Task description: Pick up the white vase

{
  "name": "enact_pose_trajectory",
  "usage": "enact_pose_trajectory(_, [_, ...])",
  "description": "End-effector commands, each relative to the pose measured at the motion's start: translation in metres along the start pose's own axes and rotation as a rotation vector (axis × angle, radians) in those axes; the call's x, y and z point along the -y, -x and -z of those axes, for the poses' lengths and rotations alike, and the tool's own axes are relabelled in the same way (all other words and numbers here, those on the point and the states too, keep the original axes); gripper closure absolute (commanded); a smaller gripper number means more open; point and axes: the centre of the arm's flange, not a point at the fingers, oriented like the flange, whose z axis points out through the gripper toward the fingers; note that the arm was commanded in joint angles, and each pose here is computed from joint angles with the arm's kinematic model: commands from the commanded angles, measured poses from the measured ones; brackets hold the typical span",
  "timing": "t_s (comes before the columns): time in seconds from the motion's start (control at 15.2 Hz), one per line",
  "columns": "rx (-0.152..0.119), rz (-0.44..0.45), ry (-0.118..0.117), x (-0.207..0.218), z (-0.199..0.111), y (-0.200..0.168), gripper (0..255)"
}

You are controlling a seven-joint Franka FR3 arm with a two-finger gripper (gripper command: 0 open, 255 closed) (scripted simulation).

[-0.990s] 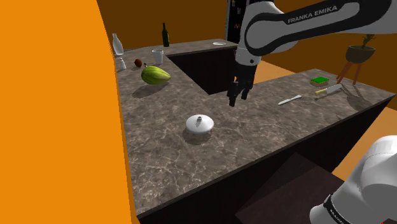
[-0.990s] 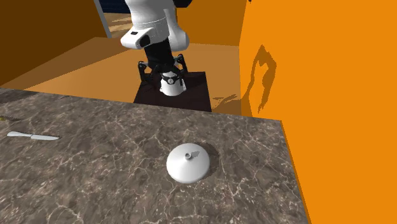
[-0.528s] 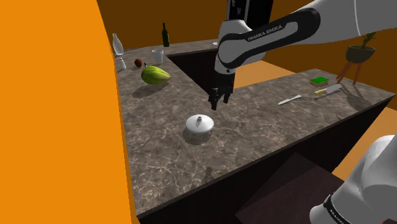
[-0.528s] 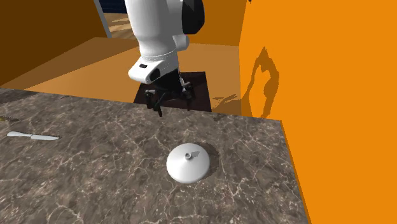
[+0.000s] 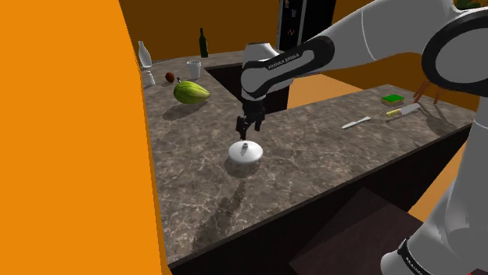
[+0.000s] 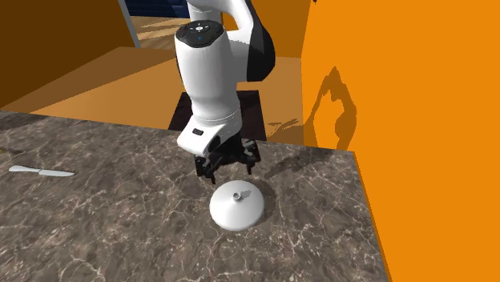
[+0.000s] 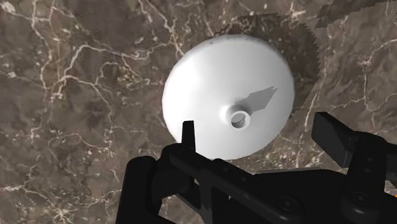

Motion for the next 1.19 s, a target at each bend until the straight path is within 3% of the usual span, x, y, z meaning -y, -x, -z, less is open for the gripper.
enact_pose_trajectory(0.0, [0.0, 0.006, 0.002, 0.005, -0.012, -0.015, 0])
enact_pose_trajectory(0.59, [0.0, 0.006, 0.002, 0.003, -0.052, -0.013, 0])
enact_pose_trajectory(0.66, [0.0, 0.006, 0.002, 0.004, -0.053, -0.014, 255])
enact_pose_trajectory(1.12, [0.0, 0.006, 0.002, 0.004, -0.053, -0.014, 255])
